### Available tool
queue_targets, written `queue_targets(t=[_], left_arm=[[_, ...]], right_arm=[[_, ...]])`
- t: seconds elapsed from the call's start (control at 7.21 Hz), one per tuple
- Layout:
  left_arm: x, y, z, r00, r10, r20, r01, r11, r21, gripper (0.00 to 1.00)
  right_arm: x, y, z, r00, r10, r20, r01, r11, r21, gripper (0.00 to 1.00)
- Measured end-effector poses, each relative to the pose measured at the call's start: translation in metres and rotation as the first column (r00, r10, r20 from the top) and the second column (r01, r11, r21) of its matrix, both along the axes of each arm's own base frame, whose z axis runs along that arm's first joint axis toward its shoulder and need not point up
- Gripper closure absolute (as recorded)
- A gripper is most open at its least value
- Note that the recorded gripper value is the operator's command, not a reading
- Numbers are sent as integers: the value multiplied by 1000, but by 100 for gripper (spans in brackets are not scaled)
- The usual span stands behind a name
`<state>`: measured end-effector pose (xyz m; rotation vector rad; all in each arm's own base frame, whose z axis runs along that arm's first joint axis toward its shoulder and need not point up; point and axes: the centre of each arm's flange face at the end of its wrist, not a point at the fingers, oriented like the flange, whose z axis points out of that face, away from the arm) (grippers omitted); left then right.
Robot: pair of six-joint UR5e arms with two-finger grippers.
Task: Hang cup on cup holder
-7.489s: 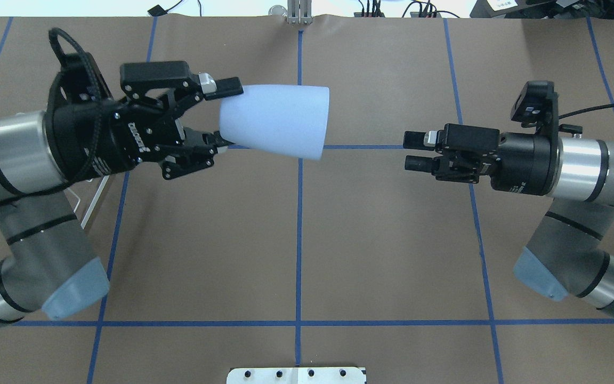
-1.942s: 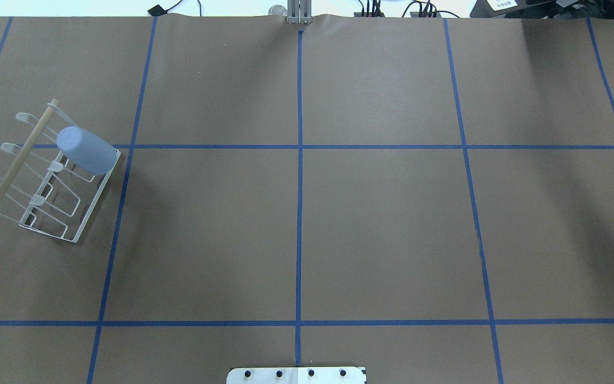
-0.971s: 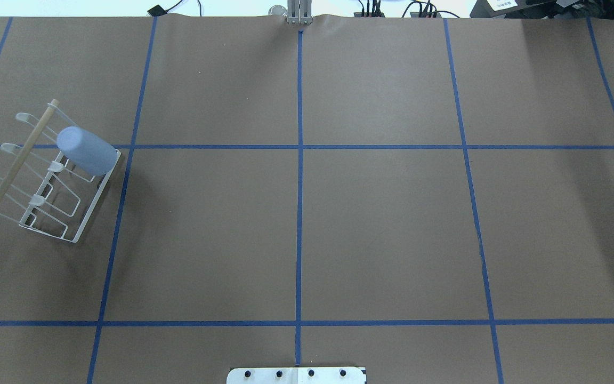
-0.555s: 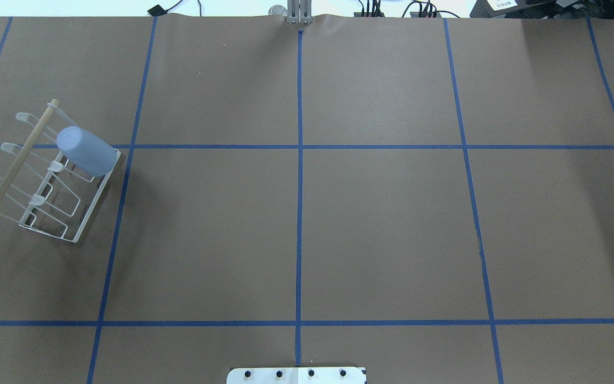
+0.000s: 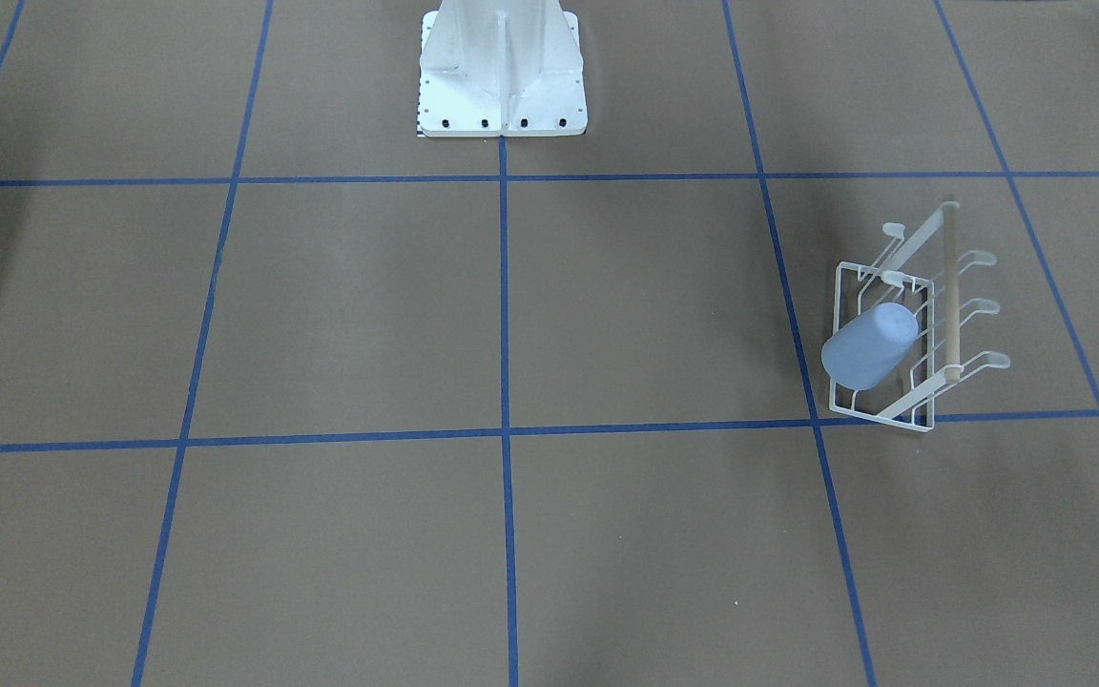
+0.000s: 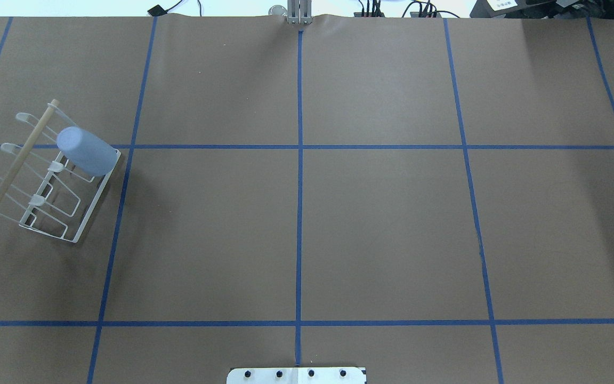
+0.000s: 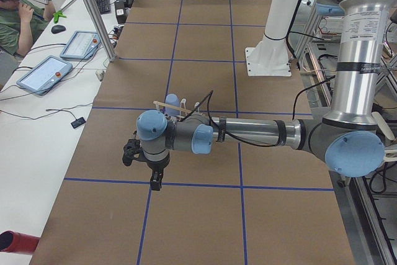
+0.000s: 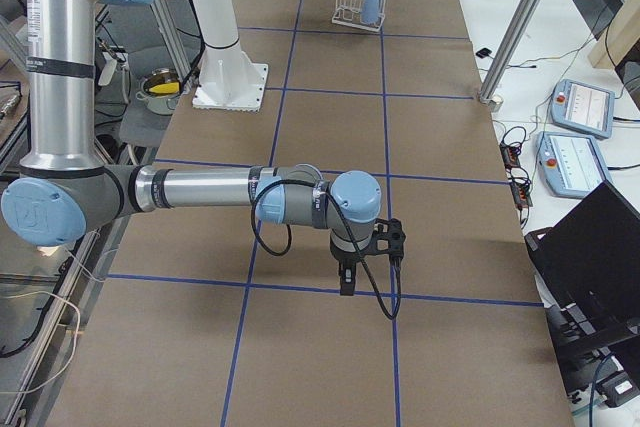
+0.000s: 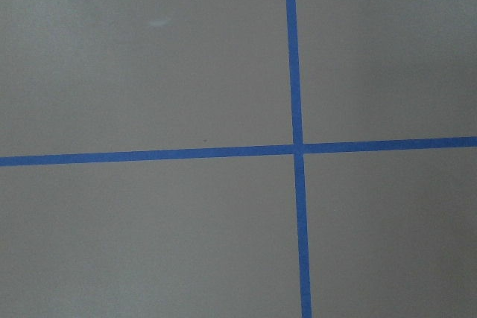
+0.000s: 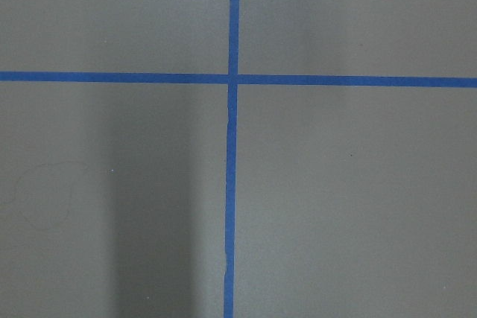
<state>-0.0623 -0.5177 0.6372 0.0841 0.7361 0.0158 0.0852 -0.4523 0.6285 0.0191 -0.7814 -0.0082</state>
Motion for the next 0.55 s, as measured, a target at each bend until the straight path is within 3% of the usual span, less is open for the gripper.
queue_targets(t=[0.55], left_arm=[[0,1,2,1000,-2,-1,2,1000,-7,2]], right_arm=[[0,-2,-1,1000,0,2,0,1000,3,0]])
